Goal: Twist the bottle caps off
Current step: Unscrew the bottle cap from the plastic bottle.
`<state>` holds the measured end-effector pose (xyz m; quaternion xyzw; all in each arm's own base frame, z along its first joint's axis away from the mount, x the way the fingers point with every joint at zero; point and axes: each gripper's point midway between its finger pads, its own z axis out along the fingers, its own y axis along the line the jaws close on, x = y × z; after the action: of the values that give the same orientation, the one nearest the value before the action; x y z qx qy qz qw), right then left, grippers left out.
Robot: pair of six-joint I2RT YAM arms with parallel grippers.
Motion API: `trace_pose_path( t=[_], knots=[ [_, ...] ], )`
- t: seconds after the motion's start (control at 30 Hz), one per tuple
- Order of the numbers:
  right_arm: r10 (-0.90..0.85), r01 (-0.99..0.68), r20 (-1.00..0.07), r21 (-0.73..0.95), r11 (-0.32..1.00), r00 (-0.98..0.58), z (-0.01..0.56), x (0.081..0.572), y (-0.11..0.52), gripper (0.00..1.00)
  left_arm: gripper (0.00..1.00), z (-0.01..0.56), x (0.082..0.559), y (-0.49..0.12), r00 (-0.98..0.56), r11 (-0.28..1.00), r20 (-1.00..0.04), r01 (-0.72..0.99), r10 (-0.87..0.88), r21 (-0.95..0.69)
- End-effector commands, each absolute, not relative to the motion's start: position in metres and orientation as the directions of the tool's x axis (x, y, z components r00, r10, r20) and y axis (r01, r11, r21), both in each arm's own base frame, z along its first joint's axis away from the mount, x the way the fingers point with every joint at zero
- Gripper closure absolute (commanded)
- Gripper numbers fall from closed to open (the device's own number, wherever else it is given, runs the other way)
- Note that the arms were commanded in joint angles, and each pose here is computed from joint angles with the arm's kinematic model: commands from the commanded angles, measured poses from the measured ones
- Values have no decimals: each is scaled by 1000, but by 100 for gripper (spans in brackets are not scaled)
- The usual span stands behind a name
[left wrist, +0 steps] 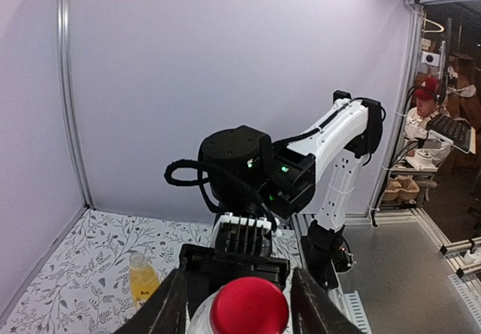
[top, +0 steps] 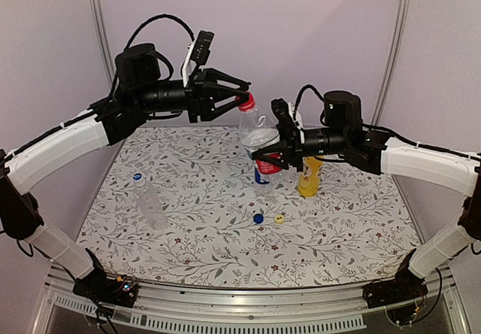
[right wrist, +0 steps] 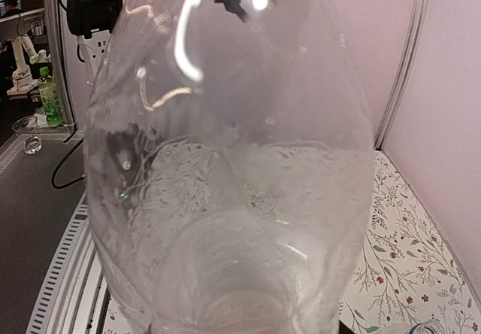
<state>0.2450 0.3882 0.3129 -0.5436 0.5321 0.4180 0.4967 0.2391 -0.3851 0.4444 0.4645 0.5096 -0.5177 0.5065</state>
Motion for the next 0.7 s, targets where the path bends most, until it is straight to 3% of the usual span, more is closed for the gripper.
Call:
trace_pose_path(
  t=[0.0,0.47,0.67],
  knots=[
    [-149,-993,-984,-108,50,99,323,247,387,63,54,440,239,-384,-61,8,-997,998,-50,-62],
    [-155,-993,-984,-100,56,91,321,248,388,64,59,431,243,-389,-96,-10,-995,995,-36,-96],
    [-170,-987,-982,-105,120,84,318,261,388,64,72,432,247,-389,-106,14,-993,994,-44,-107]
  ],
)
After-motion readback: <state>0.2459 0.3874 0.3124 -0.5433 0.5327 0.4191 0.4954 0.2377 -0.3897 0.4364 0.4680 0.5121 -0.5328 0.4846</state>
